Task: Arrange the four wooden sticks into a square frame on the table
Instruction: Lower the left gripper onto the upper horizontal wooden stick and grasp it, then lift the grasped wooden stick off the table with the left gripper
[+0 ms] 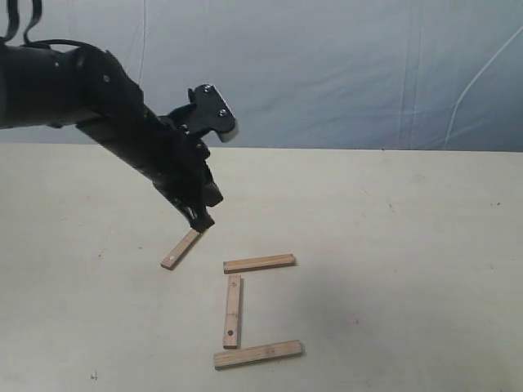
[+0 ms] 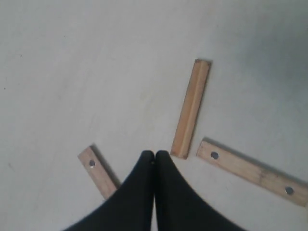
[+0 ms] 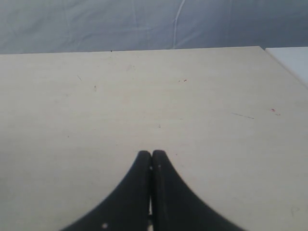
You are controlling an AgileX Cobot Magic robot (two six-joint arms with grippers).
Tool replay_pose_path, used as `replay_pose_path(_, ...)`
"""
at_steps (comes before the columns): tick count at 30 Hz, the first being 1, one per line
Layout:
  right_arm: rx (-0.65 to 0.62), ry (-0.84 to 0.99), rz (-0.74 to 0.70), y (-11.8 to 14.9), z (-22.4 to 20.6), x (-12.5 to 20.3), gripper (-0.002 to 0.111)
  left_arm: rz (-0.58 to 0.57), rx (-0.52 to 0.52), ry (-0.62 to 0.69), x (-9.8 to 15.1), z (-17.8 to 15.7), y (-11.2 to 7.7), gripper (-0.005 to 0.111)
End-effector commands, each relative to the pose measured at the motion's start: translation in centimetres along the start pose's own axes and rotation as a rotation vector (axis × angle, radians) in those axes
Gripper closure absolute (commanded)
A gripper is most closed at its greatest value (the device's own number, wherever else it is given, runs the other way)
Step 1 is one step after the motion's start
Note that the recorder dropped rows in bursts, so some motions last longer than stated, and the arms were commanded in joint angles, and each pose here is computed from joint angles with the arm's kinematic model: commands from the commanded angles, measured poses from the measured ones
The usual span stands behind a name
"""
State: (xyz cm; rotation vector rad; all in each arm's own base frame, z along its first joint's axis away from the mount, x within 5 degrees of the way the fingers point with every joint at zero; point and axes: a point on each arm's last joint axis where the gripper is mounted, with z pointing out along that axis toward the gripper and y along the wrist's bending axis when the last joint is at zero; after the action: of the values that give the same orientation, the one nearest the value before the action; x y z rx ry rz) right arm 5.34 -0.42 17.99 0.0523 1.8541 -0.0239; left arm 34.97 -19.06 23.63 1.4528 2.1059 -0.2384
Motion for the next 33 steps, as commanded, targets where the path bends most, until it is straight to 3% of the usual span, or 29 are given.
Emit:
replay_pose_path(1,-0.005,-0.018,-0.006,0.0,-0.1,-0.1,0.109,0.049,0.055,0.009,-1.3,2.6,0.0,0.107)
replay_pose_path(4,-0.005,-0.018,-0.006,0.0,-0.1,-0.1,0.109,0.089,0.07,0.018,-1.4,4.9,-0.3,0.103)
replay_pose_path(7,-0.005,-0.018,-0.006,0.0,-0.1,-0.1,0.109,0.097,0.103,0.053,-0.8,7.3,-0.8,0.091)
replay_pose_path(11,-0.005,-0.018,-0.006,0.0,-0.1,-0.1,0.109,0.094,0.117,0.069,-0.4,8.4,-1.0,0.06)
replay_pose_path(15,-0.005,-0.018,-0.006,0.0,-0.1,-0.1,0.109,0.094,0.05,0.032,-0.7,8.6,-0.4,0.042)
replay_pose_path(24,-0.005,-0.018,-0.006,0.0,-0.1,-0.1,0.109,0.113,0.058,0.061,0.1,11.5,-1.2,0.041)
replay_pose_path(33,-0.005,-0.018,-0.006,0.0,-0.1,-0.1,0.109,0.159,0.074,0.068,-0.1,12.2,-2.1,0.043)
